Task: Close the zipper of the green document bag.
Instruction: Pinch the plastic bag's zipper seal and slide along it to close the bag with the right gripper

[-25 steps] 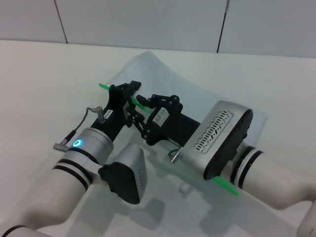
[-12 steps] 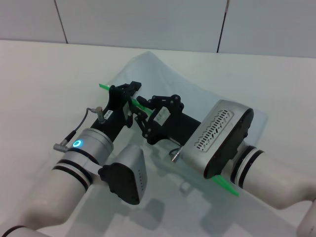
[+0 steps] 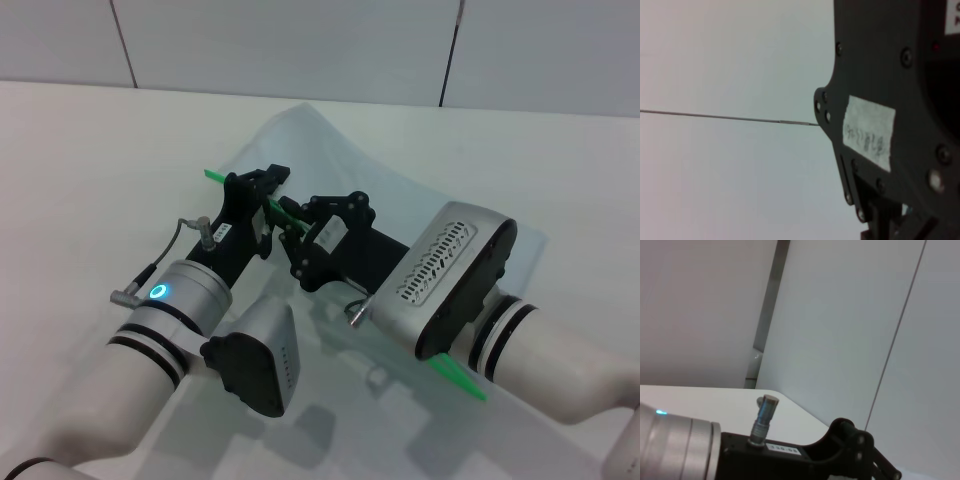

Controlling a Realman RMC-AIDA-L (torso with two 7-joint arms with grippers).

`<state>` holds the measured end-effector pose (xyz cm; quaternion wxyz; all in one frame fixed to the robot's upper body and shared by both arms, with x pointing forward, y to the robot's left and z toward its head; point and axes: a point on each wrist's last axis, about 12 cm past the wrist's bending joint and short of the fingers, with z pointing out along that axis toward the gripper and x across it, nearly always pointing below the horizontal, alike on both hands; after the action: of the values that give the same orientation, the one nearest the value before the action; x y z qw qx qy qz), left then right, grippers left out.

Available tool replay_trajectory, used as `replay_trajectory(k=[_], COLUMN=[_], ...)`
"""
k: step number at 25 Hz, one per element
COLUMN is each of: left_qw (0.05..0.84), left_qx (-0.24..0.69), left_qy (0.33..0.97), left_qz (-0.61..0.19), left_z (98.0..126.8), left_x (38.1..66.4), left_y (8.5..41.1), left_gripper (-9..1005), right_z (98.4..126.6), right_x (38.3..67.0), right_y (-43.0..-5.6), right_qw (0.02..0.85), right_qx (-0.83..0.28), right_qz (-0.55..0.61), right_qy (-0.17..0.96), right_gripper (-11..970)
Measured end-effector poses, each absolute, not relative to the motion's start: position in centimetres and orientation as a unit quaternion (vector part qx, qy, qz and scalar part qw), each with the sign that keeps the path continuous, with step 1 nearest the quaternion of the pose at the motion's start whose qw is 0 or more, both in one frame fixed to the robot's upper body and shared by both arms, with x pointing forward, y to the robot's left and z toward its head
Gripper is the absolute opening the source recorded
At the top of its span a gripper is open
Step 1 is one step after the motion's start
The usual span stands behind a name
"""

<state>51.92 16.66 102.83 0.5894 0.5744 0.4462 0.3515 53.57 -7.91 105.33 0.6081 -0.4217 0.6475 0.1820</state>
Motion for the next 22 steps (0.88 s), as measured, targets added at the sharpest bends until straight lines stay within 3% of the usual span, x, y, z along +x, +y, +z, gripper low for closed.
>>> replay_trajectory(k=[3,22], left_qw=[0.590,0.596], left_qx=[0.574,0.565], left_qy=[0.445,0.445], left_qz=[0.352,0.356], left_z=[102.85,103.07], left_x=[51.91,51.91], left_y=[16.64,16.74], left_gripper=[55,55], right_z=[105.35,105.22], right_x=[53.61,53.61], right_y=[-7.95,-8.10], right_qw=[0.609,0.608], right_qx=[-0.420,-0.422], right_qz=[0.182,0.179], right_qy=[0.648,0.648], right_gripper=[95,87])
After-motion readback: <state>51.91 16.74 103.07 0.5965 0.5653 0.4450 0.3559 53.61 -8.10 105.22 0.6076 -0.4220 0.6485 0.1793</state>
